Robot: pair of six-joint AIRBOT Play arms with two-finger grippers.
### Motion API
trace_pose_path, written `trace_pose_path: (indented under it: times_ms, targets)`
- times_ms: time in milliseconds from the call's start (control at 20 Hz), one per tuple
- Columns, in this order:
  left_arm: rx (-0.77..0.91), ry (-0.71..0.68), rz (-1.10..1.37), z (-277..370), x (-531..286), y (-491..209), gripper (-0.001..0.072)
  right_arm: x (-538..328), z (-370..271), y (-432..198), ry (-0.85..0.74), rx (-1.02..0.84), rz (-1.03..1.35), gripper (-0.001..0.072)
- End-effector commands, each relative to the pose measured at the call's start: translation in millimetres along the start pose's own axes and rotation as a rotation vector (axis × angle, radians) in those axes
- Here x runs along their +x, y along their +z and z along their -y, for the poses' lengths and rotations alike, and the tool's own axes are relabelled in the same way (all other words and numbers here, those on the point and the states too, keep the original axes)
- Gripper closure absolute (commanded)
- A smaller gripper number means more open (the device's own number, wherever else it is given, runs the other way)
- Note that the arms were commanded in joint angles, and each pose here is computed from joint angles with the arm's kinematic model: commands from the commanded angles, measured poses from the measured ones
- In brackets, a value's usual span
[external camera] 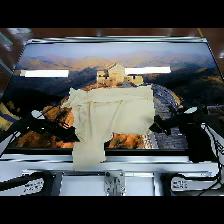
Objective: Fold the shirts.
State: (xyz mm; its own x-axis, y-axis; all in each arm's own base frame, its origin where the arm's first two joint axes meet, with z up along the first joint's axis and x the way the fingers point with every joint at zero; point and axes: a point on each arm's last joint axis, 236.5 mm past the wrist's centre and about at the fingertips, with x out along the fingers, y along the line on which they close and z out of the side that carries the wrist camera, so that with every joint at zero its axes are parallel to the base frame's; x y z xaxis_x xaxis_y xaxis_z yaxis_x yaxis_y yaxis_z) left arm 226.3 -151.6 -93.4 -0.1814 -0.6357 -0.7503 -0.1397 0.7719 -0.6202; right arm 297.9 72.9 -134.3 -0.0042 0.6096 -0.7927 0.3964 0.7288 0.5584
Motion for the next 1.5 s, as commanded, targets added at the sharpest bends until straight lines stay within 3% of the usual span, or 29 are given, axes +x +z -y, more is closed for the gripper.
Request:
trace_pose_path:
  times_ms: [0, 150, 300, 450, 550, 650, 800, 900, 1150, 1450]
  targets:
    - [0.095, 0.043, 0.123, 20, -37, 35, 0.0672, -7, -51, 31, 0.102, -0.115, 0.124, 0.0653]
    - [0.325, 0.177, 0.425, 74, -143, 81, 0.0672, -95, -147, 44, 0.243, -0.428, 0.309, 0.0652]
    - [0.669, 0.187, 0.976, 219, -327, 60, 0.0671, -247, -262, 6, 0.28, -0.826, 0.662, 0.0652]
    - [0.975, 0.14, 1.624, 350, -506, -85, 0.067, -431, -346, -107, 0.195, -1.118, 1.251, 0.0652]
    - [1.106, 0.074, 1.927, 390, -565, -205, 0.067, -519, -362, -200, 0.202, -1.143, 1.593, 0.0652]
    - [1.179, 0.049, 2.056, 397, -577, -281, 0.067, -558, -357, -275, 0.197, -1.164, 1.786, 0.0652]
    - [1.195, 0.1, 2.032, 385, -560, -306, 0.0671, -556, -337, -308, 0.233, -1.057, 1.781, 0.0652]
    - [1.122, 0.212, 1.952, 364, -550, -284, 0.067, -532, -319, -295, 0.126, -1.028, 1.674, 0.0652]
    - [0.845, 0.516, 1.644, 277, -517, -195, 0.067, -466, -252, -227, -0.173, -0.865, 1.308, 0.0652]
    - [0.648, 0.635, 1.237, 177, -424, -56, 0.067, -359, -174, -106, -0.312, -0.599, 0.776, 0.0652]
